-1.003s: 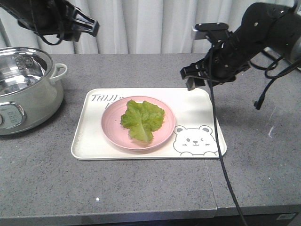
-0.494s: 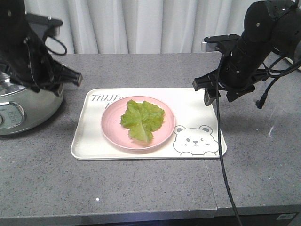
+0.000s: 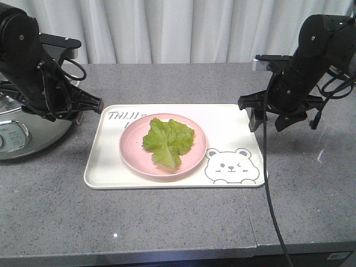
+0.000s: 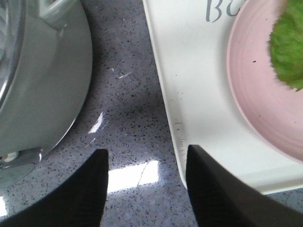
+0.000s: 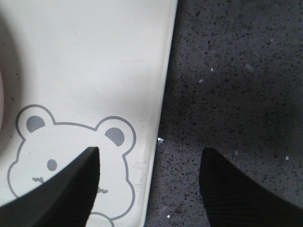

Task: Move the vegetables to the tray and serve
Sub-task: 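Lower both grippers onto opposite short edges of the cream tray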

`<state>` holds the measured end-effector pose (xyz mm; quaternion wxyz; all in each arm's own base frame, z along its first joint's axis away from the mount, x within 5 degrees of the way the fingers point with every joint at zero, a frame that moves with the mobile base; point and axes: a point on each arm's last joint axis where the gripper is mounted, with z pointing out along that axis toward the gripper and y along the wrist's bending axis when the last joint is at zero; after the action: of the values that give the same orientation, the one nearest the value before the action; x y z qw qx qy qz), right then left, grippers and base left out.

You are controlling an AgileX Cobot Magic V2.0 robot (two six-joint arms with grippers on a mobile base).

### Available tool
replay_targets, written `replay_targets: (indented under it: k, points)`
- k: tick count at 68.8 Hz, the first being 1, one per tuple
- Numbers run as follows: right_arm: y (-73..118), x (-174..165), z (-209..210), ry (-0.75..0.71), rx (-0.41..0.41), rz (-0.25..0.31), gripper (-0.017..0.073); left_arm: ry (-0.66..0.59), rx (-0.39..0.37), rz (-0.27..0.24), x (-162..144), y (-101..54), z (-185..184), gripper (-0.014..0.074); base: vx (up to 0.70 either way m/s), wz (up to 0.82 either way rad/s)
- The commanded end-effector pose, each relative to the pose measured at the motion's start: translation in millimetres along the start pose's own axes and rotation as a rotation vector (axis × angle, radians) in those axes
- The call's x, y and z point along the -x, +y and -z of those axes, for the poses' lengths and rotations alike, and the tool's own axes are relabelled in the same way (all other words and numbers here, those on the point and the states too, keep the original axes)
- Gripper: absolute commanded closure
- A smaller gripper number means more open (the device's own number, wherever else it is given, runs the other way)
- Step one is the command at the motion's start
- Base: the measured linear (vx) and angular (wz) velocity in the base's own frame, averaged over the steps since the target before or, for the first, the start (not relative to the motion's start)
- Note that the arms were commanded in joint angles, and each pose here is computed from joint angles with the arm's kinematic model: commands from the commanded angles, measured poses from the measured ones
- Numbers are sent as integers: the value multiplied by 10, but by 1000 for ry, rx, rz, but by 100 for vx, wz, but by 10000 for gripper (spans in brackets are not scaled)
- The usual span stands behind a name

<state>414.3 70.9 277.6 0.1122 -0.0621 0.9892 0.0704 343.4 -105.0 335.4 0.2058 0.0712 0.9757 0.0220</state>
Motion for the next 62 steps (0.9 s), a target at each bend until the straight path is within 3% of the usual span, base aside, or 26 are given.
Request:
replay_targets:
  k: [1,16,62]
  points:
    - [18,-16,242,-29,16,11,114,-79,-22,23,58,12,155,239,0,0]
    - [-8,6,99,4,5,11,114,18,-11,17,52,-27,-85,239,0,0]
    - [-52,46,-314,96,10,4,116,82,-10,9,79,-87,-400,239,0,0]
